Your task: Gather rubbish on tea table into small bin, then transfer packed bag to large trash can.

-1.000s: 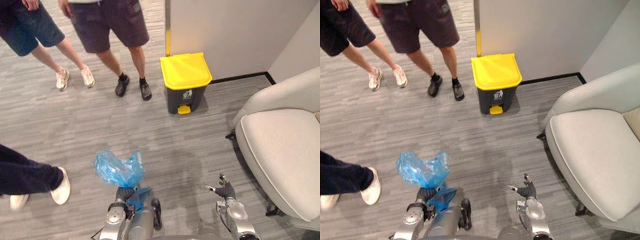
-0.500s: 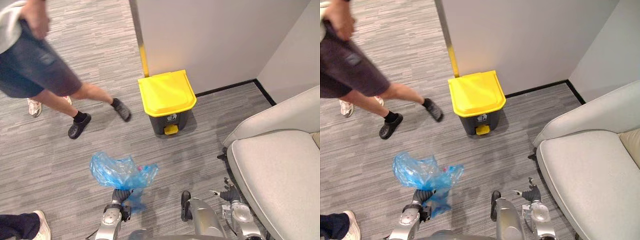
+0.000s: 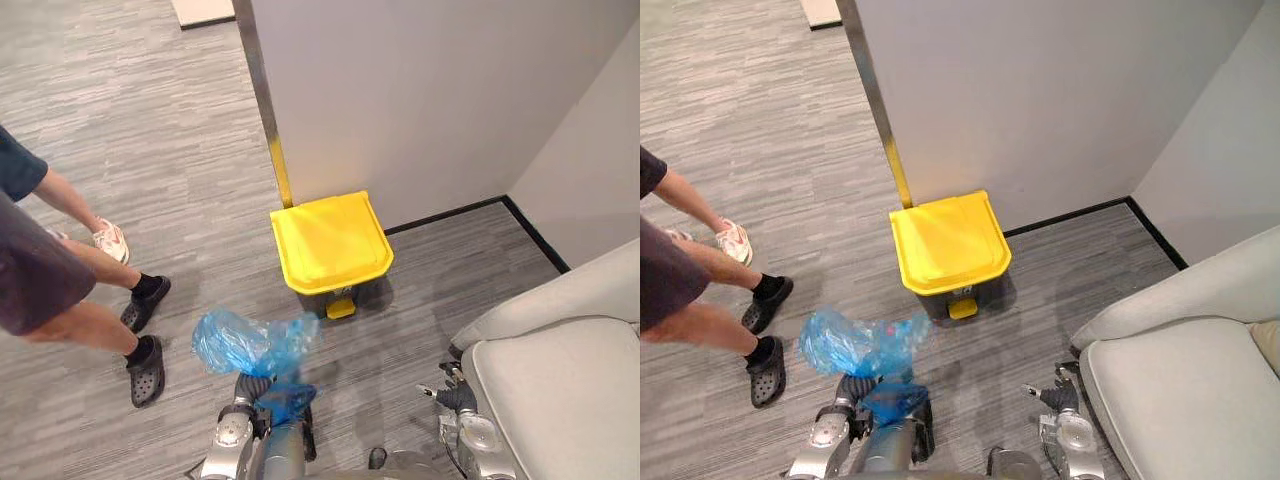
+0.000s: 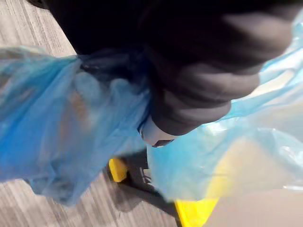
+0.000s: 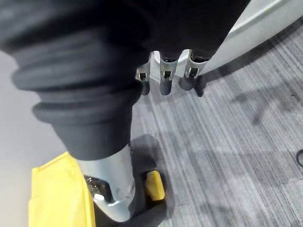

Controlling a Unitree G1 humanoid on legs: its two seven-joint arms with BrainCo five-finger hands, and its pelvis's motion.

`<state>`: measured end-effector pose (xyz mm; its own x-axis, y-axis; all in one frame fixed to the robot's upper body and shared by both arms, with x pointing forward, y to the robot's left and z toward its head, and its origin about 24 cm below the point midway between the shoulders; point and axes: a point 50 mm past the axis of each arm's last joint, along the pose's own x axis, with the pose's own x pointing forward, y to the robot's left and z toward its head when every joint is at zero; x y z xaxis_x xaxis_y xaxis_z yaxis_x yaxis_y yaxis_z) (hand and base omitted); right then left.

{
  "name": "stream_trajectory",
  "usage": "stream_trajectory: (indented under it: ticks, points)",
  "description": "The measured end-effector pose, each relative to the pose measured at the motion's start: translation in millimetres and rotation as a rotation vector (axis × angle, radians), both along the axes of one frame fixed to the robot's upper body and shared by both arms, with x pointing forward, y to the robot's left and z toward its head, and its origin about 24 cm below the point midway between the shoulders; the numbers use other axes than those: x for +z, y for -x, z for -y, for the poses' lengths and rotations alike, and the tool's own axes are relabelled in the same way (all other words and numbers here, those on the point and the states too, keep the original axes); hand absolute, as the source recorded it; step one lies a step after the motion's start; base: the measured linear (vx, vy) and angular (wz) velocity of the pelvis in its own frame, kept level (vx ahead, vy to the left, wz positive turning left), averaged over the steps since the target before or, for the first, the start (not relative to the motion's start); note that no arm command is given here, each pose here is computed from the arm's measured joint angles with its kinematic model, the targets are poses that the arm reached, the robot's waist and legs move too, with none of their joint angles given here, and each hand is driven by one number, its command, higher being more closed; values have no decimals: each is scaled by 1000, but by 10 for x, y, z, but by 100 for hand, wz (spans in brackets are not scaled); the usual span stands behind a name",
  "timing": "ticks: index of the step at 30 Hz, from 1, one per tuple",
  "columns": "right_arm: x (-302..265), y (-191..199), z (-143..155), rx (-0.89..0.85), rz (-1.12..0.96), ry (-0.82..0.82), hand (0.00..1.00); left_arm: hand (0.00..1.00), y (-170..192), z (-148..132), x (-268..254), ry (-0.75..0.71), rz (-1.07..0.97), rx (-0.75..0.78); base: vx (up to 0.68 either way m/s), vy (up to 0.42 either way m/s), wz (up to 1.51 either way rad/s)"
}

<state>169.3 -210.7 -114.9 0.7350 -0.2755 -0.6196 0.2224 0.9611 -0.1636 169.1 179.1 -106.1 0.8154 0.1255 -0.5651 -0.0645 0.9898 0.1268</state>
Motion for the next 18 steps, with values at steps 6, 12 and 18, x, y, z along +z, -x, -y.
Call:
stream_trajectory:
  ticks: [6, 12, 18]
  points:
    - [-59, 114, -10, 19, -42, 10, 0, 100, 117, -97, -45, -38, -38, -17, 224, 84, 29]
    - [-89, 187, 32, 13, -66, 20, 0, 100, 120, -133, -64, -45, -52, -11, 245, -109, 69]
    - [-118, 224, 32, -5, -81, 7, 0, 100, 156, -37, -96, -13, -62, -8, 157, -129, 8]
